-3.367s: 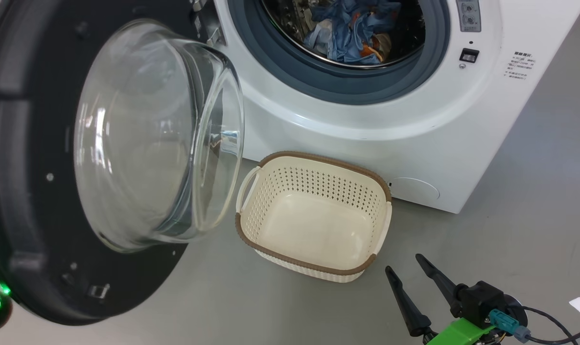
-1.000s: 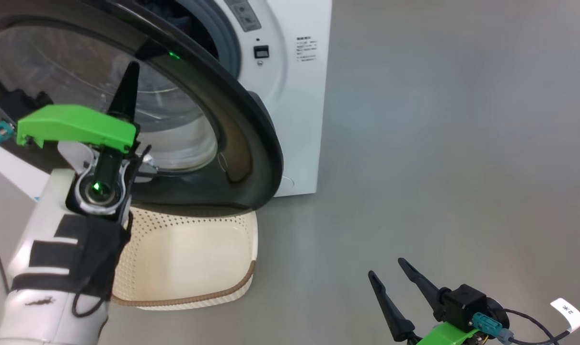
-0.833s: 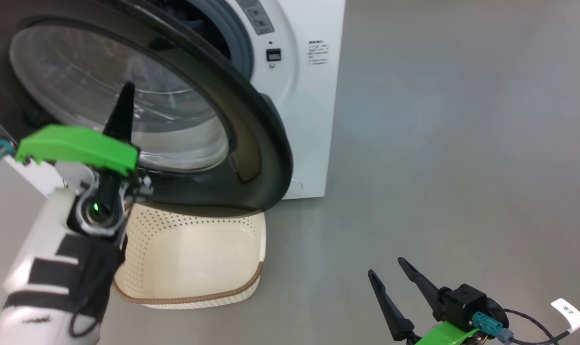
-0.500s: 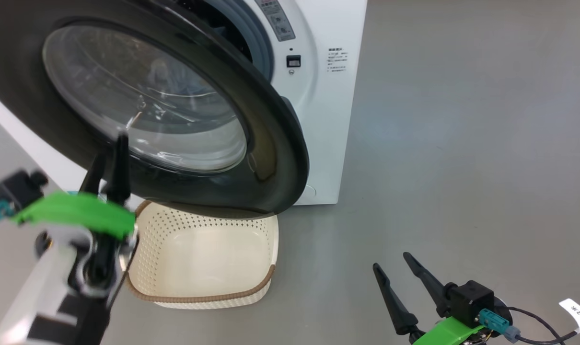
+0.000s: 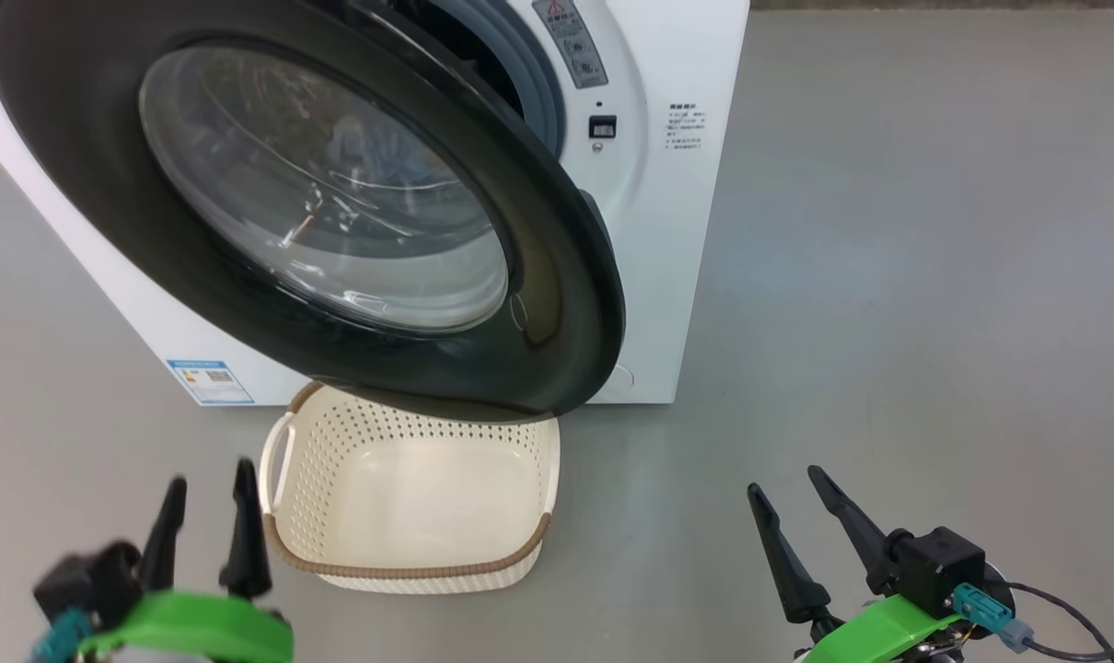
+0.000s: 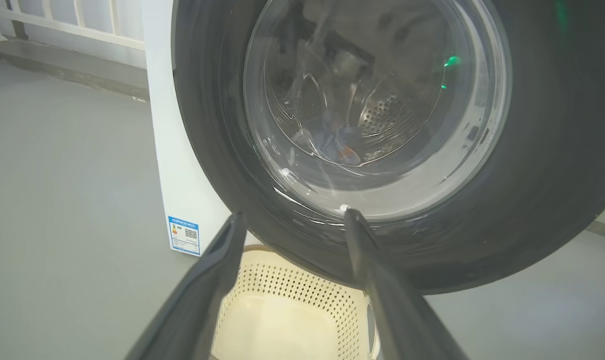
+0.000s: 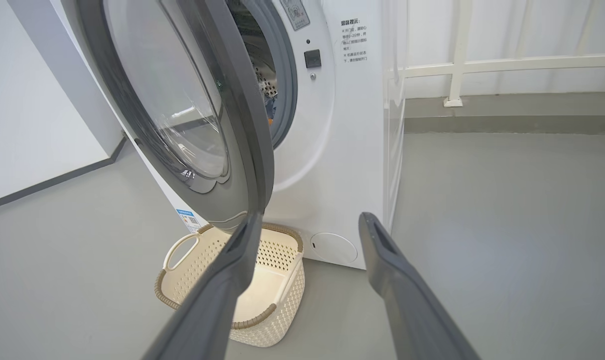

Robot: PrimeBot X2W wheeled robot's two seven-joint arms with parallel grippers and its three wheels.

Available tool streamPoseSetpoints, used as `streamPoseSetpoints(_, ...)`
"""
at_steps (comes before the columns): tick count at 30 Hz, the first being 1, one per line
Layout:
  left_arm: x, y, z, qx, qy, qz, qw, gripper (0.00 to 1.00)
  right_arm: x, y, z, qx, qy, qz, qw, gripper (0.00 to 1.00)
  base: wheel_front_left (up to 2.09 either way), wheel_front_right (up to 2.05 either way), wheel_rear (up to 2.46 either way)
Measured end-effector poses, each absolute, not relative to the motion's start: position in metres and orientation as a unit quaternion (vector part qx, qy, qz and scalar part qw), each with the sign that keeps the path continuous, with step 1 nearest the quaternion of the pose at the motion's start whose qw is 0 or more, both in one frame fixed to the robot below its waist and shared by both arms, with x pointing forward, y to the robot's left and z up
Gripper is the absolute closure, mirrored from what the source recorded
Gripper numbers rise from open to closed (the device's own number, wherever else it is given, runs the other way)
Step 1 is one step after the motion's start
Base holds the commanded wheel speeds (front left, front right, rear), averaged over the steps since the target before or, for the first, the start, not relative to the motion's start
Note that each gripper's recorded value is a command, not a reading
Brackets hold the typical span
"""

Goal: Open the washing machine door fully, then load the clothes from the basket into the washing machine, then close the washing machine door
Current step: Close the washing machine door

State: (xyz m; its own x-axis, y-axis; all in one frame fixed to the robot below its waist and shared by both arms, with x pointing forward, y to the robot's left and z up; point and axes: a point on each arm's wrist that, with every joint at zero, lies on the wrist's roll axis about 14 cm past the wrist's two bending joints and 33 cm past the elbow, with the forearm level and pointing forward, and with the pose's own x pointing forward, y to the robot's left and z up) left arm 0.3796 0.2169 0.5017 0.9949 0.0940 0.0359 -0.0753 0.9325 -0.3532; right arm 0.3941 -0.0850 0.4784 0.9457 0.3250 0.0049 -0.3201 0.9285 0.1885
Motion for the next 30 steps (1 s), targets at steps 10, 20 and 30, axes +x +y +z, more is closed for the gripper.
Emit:
streamPoseSetpoints(10, 0.329, 0.224, 0.472, -0.122, 0.009, 0.072, 0.99, 0.0, 0.384, -0.095, 0.485, 0.09, 0.003, 0.15, 0.985, 0.0, 0.0, 0.0, 0.0)
streamPoseSetpoints(20, 0.316, 0.223, 0.478, -0.096, -0.002, 0.065, 0.993, 0.0, 0.371, -0.119, 0.489, 0.092, -0.005, 0.115, 0.989, 0.0, 0.0, 0.0, 0.0)
streamPoseSetpoints(30, 0.316, 0.221, 0.48, -0.097, -0.007, 0.059, 0.993, 0.0, 0.369, -0.133, 0.493, 0.079, -0.015, 0.094, 0.992, 0.0, 0.0, 0.0, 0.0)
